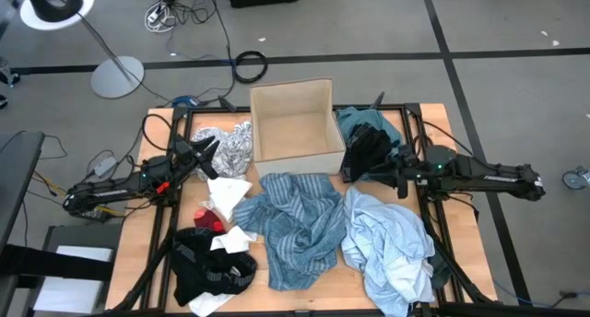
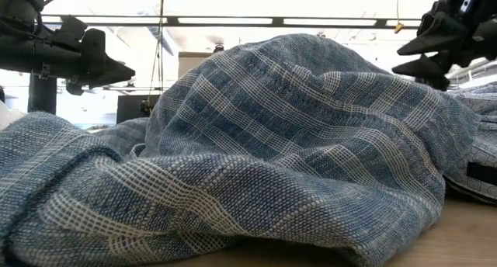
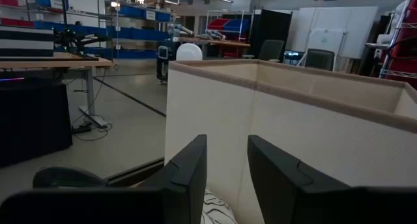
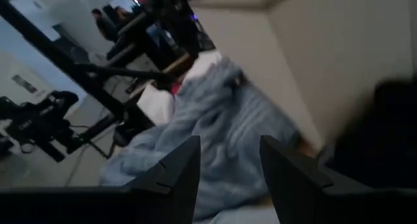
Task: Sort clothes
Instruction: Put the black boxer into the laundry bin
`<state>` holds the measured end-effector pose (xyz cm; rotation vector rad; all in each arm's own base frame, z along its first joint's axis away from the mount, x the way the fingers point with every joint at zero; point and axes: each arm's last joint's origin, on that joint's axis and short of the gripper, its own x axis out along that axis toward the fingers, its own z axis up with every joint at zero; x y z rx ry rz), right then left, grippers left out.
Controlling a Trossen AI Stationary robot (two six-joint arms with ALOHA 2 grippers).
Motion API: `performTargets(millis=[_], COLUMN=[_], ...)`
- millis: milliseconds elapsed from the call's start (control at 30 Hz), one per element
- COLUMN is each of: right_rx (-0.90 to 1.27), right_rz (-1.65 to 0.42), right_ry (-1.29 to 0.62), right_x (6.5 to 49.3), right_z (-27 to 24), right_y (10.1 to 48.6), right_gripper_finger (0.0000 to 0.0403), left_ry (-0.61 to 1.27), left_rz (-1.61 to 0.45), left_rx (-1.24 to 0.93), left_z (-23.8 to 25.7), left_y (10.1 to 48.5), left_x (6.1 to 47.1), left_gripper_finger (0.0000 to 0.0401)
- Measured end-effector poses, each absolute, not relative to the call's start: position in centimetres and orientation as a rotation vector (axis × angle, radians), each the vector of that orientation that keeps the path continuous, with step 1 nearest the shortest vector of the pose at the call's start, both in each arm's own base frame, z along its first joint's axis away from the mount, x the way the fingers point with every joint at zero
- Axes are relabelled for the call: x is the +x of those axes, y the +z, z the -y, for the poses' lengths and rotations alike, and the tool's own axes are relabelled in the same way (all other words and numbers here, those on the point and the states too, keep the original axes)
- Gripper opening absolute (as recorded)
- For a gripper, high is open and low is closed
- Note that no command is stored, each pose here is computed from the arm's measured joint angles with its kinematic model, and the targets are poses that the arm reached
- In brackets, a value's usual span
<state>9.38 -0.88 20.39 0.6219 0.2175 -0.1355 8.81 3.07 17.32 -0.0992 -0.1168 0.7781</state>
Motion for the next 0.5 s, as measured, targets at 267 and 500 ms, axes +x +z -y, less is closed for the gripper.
performTargets(millis=[267,500], right_rx=[0.855,0.875], right_rz=[-0.346,-0.290], right_ry=[-0.159,-0.098], right_x=[9.2,9.3], right_z=[0.2,-0.4], right_y=[19.3,20.7], right_gripper_finger=[0.0162,0.0162], left_ry=[0.778,0.778], left_rz=[0.117,0.117], left_rx=[-0.099,-0.099], left_z=[-3.1,-3.1], left_y=[17.3,17.3], left_x=[8.8,8.8], left_gripper_finger=[0.0117,0.0117])
